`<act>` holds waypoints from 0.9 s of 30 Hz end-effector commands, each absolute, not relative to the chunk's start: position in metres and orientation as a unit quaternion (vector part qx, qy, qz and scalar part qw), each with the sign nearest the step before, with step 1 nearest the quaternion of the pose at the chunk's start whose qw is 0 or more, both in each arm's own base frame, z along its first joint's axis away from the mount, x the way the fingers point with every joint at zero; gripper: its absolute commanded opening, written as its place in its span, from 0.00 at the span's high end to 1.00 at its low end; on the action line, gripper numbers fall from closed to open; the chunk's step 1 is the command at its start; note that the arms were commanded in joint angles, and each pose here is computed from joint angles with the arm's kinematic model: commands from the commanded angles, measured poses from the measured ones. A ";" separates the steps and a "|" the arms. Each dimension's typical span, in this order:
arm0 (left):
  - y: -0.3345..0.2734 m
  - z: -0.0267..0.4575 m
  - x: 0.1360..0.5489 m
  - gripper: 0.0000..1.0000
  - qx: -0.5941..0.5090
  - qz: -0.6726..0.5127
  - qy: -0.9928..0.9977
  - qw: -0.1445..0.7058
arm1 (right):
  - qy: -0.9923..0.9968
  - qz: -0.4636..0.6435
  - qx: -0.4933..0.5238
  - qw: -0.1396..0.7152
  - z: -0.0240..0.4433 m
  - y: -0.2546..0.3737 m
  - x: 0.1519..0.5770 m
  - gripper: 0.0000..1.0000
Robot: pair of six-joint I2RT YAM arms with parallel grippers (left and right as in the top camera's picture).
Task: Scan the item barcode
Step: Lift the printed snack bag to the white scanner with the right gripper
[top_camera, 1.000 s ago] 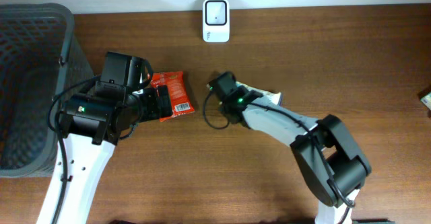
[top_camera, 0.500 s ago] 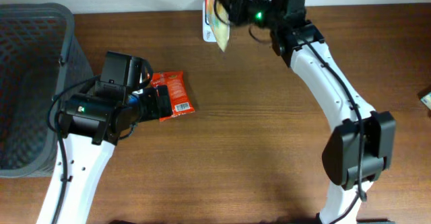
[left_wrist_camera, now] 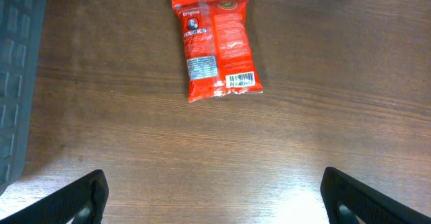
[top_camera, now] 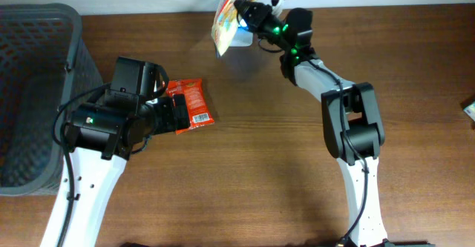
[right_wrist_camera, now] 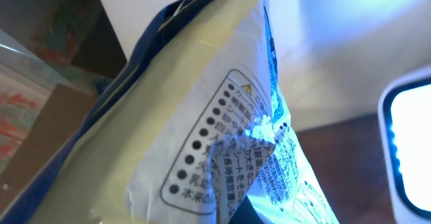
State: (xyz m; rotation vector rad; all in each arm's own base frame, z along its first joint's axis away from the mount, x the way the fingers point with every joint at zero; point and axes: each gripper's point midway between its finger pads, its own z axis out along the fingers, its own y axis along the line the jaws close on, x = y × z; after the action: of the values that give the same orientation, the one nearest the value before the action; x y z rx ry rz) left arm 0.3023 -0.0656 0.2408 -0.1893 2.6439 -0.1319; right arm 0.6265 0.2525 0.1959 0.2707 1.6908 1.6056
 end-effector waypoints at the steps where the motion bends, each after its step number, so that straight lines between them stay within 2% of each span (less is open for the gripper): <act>1: -0.064 0.246 0.303 0.01 -0.067 -0.048 0.965 0.249 | 0.651 0.634 0.097 0.405 0.216 0.227 0.631 0.96; 3: -0.064 0.246 0.303 0.01 -0.067 -0.047 0.965 0.249 | 0.647 0.639 0.011 0.417 0.228 0.222 0.617 0.96; 5: -0.064 0.246 0.303 0.01 -0.067 -0.047 0.965 0.249 | 0.650 0.650 -0.047 0.391 0.234 0.209 0.601 0.96; 14: -0.064 0.246 0.303 0.01 -0.067 -0.048 0.965 0.249 | 0.664 0.666 -0.162 0.299 0.231 0.188 0.556 0.96; 18: -0.064 0.246 0.303 0.01 -0.067 -0.048 0.965 0.249 | 0.660 0.665 -0.132 0.325 0.236 0.200 0.567 0.96; 22: -0.064 0.246 0.303 0.01 -0.067 -0.048 0.965 0.249 | 0.681 0.640 0.030 0.355 0.214 0.223 0.612 0.96; 23: -0.064 0.246 0.303 0.01 -0.067 -0.047 0.965 0.249 | 0.681 0.637 0.039 0.358 0.211 0.231 0.614 0.96; 25: -0.064 0.246 0.303 0.01 -0.067 -0.047 0.965 0.249 | 0.681 0.629 0.020 0.375 0.210 0.255 0.609 0.96; 27: -0.064 0.246 0.303 0.01 -0.067 -0.048 0.965 0.249 | 0.650 0.633 -0.073 0.414 0.232 0.271 0.590 0.96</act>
State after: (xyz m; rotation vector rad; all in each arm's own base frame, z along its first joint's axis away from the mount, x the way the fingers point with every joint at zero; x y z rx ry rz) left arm 0.3023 -0.0656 0.2408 -0.1893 2.6439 -0.1319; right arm 0.5992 0.2628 0.1878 0.0081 1.7952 1.6605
